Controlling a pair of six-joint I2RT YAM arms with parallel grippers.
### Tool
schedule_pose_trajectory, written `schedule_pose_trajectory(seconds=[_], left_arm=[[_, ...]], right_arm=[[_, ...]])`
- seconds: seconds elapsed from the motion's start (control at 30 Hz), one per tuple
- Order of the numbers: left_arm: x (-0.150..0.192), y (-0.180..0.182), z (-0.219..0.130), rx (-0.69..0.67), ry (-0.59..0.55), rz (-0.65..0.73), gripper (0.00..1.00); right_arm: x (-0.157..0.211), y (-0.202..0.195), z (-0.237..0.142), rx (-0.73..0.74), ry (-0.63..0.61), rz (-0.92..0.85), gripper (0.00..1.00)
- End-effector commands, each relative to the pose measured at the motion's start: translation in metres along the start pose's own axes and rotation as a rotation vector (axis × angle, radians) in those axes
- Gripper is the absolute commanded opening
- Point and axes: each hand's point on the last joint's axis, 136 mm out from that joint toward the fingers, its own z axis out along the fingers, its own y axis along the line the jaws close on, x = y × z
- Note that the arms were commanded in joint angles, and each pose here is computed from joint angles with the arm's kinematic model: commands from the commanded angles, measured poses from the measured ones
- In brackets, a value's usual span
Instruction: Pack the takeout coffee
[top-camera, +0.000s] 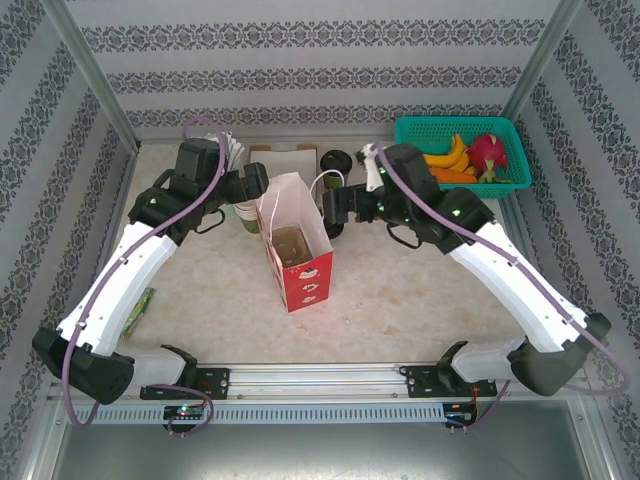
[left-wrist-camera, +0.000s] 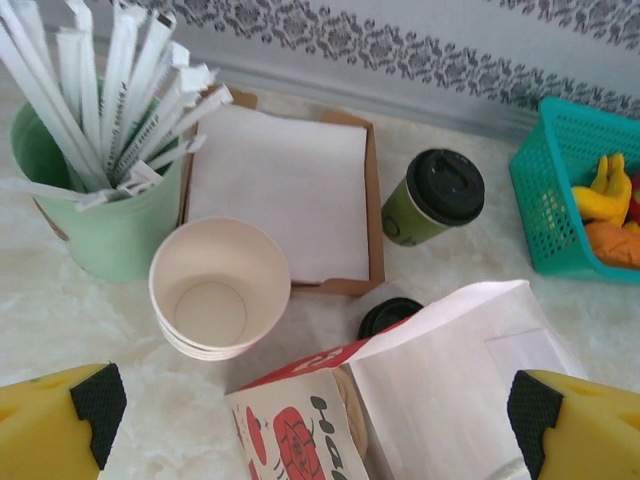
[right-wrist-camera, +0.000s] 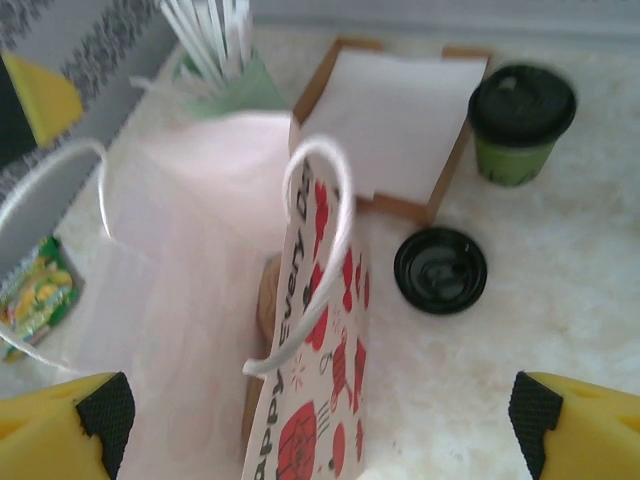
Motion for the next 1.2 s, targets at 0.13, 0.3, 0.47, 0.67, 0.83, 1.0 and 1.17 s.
schedule_pose_trajectory(seconds=[0.13,0.3,0.47,0.67,0.83,1.0,1.17], left_arm=[[-0.013,0.018,-0.005,-0.070,-0.095,-0.070,1.00],[-0.006,0.014,-0.002,-0.037,-0.082,-0.060,1.00],[-0.002,0.036,-0.002,-0.126,-0.124,-0.107,1.00],[0.007,0.048,-0.006,-0.153,-0.153,-0.164,1.00],[0.016,0.053,-0.006,-0.156,-0.146,-0.153,1.00],[0.019,0.055,-0.007,-0.161,-0.142,-0.147,1.00],[0.021,0.059,-0.005,-0.179,-0.141,-0.151,1.00]], right_arm=[[-0.057,-0.046,0.001,0.040,-0.218,0.134,0.98],[-0.066,-0.088,0.036,0.100,-0.239,0.168,0.98],[-0.058,-0.115,0.088,0.077,-0.132,0.153,0.98],[-0.035,-0.138,0.156,0.058,0.027,0.094,0.98],[-0.023,-0.153,0.209,0.025,0.112,0.076,0.98],[-0.026,-0.166,0.246,0.028,0.128,0.047,0.98],[-0.024,-0.180,0.268,0.067,0.163,0.044,0.98]])
